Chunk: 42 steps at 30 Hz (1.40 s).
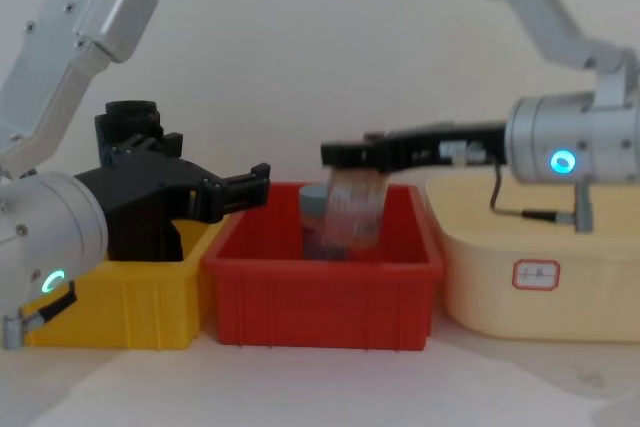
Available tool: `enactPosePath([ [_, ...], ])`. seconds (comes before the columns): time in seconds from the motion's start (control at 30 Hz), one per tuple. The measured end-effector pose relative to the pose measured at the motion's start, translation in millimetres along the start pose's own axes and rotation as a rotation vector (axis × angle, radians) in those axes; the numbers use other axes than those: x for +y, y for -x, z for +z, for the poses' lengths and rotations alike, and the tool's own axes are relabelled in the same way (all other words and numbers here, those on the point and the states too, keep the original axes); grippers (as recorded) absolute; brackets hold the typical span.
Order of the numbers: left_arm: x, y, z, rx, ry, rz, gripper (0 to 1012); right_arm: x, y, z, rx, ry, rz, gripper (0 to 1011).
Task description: Pick up the garbage bag with the one hand and transfer it to the other hand.
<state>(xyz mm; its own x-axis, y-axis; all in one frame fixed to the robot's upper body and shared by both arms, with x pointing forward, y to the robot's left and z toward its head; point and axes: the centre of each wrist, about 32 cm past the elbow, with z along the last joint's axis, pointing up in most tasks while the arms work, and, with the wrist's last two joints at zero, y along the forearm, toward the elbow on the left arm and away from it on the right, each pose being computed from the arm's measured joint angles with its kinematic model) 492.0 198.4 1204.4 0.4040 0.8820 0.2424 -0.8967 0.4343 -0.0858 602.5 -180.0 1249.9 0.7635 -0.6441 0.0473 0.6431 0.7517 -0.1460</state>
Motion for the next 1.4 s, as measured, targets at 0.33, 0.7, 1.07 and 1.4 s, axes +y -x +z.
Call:
enactPosePath([
  [0.33,0.0,0.0,0.0,0.0,0.0,0.0,1001,-22.3,-0.2,28.4,-0.033,-0.129,-0.057,651],
  [0.7,0.0,0.0,0.0,0.0,0.0,0.0,1001,-50.7,-1.2,52.8,-0.071,-0.208,-0.195,651],
  [1.07,0.1,-0.1,0.0,0.0,0.0,0.0,1001,-75.1,-0.9,44.1,-0.073,-0.175,-0.357,652],
  [1.4,4.7,-0.7,4.7,-0.006,-0.013,0.029,1001,-92.0,-1.9,16.0,-0.031,-0.084,-0.476,652],
])
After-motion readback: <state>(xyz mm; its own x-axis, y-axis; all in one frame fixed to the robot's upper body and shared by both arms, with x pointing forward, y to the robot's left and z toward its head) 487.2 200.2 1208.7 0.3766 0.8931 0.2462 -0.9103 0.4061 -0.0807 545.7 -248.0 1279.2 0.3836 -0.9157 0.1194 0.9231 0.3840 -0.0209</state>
